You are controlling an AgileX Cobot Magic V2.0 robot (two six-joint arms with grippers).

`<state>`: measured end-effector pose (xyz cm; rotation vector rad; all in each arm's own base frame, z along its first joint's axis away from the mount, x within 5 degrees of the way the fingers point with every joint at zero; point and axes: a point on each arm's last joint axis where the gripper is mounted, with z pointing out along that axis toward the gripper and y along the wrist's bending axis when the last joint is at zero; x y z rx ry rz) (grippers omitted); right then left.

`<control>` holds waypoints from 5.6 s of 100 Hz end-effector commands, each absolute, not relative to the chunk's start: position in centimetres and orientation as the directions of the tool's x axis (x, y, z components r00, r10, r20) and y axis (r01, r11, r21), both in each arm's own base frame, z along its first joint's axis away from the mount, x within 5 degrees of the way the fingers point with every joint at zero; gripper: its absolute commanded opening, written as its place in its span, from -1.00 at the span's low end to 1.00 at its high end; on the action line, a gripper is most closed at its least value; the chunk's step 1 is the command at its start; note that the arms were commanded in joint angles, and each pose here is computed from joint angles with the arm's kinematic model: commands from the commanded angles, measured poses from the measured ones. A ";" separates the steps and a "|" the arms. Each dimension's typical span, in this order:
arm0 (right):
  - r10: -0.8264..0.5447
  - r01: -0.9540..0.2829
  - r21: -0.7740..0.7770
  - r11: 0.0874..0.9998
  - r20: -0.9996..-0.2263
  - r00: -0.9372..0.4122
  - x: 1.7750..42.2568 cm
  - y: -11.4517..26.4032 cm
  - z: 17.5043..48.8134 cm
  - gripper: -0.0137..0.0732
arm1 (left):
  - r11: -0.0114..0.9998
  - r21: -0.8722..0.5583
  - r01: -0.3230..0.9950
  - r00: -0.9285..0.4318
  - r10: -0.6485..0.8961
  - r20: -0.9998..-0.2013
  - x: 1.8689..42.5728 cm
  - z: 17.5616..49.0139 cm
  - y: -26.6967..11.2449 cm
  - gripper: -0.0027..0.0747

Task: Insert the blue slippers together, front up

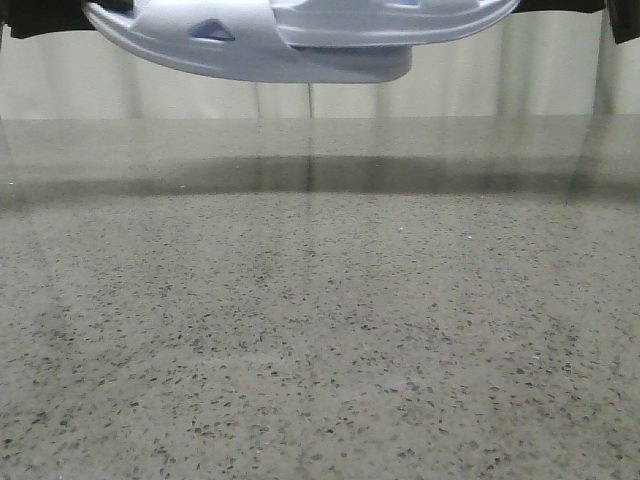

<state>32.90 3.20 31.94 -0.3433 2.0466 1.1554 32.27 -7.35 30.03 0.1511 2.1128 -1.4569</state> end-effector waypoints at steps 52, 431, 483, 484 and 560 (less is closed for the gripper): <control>0.249 -0.548 0.567 0.615 -0.799 -0.547 28.8 -3.5 37.8 -0.45 | 0.320 -0.827 0.462 -0.814 -0.218 -0.539 31.4 32.6 -5.9 -0.89; 0.073 -0.354 0.200 0.914 -0.937 -0.340 12.5 4.8 26.3 -0.88 | 0.937 -0.043 0.347 -0.117 -0.002 -0.993 12.7 28.9 -5.7 -0.89; 0.073 -0.354 0.200 0.914 -0.937 -0.341 12.5 4.8 26.2 -0.88 | 0.915 0.144 0.378 0.011 0.151 -0.989 12.3 28.7 -5.7 -0.89; 0.073 -0.354 0.200 0.914 -0.937 -0.341 12.5 4.8 26.2 -0.88 | 0.913 0.152 0.380 0.019 0.157 -0.987 12.3 28.7 -5.7 -0.89; 0.072 -0.357 0.201 0.912 -0.937 -0.342 12.4 4.8 26.2 -0.88 | 1.000 0.027 -0.001 -0.045 0.027 -0.999 6.6 20.2 0.0 -0.89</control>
